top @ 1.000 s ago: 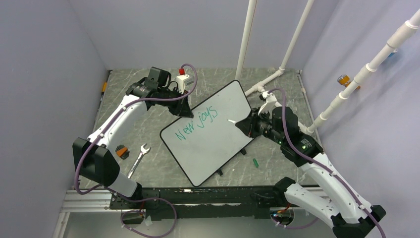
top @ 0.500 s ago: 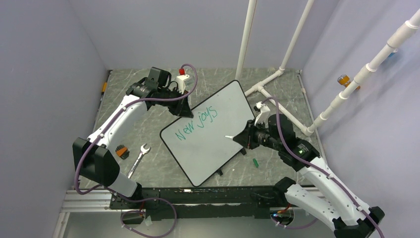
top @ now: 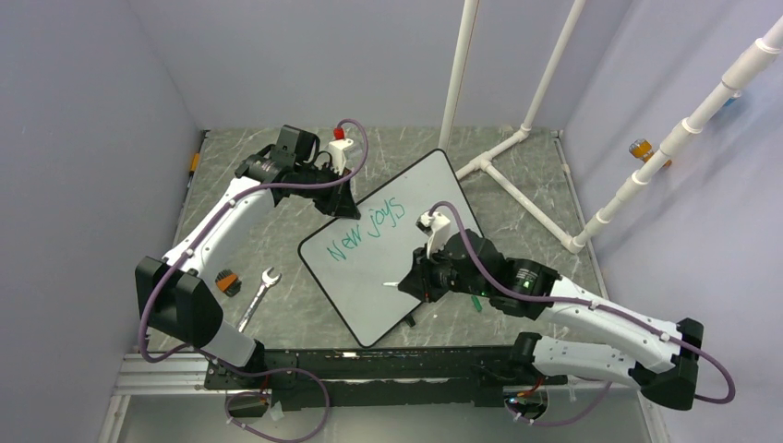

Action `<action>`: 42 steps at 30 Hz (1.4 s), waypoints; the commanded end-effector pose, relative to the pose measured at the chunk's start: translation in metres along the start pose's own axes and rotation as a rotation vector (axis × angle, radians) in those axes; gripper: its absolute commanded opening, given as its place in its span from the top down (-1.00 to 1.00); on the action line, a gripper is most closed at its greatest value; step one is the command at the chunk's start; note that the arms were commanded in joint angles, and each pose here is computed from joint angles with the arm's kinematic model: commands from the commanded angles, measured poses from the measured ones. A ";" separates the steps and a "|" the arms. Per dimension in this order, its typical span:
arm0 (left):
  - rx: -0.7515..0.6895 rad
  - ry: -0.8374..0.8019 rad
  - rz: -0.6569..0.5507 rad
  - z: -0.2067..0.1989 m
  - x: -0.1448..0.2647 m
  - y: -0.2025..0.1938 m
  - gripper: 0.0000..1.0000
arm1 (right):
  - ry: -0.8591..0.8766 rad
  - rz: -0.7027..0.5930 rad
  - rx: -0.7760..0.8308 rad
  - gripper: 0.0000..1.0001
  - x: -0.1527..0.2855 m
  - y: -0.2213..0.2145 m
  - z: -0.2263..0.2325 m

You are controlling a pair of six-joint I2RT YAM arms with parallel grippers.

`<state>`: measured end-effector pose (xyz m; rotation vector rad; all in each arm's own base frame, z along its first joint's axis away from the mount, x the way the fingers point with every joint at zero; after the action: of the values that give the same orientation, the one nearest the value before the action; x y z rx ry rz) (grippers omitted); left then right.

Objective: Write a sentence on the whiteboard

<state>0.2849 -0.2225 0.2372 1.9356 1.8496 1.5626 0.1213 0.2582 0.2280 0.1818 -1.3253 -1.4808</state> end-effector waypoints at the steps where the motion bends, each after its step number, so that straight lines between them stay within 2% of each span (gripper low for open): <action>1: -0.145 0.134 -0.012 0.023 -0.006 0.002 1.00 | 0.001 -0.114 0.014 1.00 -0.005 0.022 0.015; 9: -0.140 0.138 -0.025 0.022 -0.005 0.006 1.00 | 0.044 -0.166 0.122 1.00 -0.026 0.022 0.043; 16: -0.140 0.142 -0.030 0.021 -0.002 0.006 1.00 | 0.080 -0.142 0.173 1.00 -0.050 0.016 0.051; 25: -0.150 0.145 -0.042 0.019 0.001 0.007 1.00 | -0.008 -0.102 0.203 1.00 -0.078 0.016 0.043; 42: -0.150 0.134 -0.040 0.017 0.000 0.006 1.00 | -0.031 -0.076 0.202 1.00 -0.089 0.005 0.035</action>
<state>0.2852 -0.2234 0.2388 1.9053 1.8636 1.5811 0.1265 0.3415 0.1884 0.3153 -1.4846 -1.3766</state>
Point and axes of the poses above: each gripper's point midway between its finger pads, its own x axis back along the fingers, its own z axis along the line the jaws close on, y = z × x, the point moved 2 cm from there along x, back along the fingers, and after that the axes turned 6 degrees about x, right-handed, at the moved point
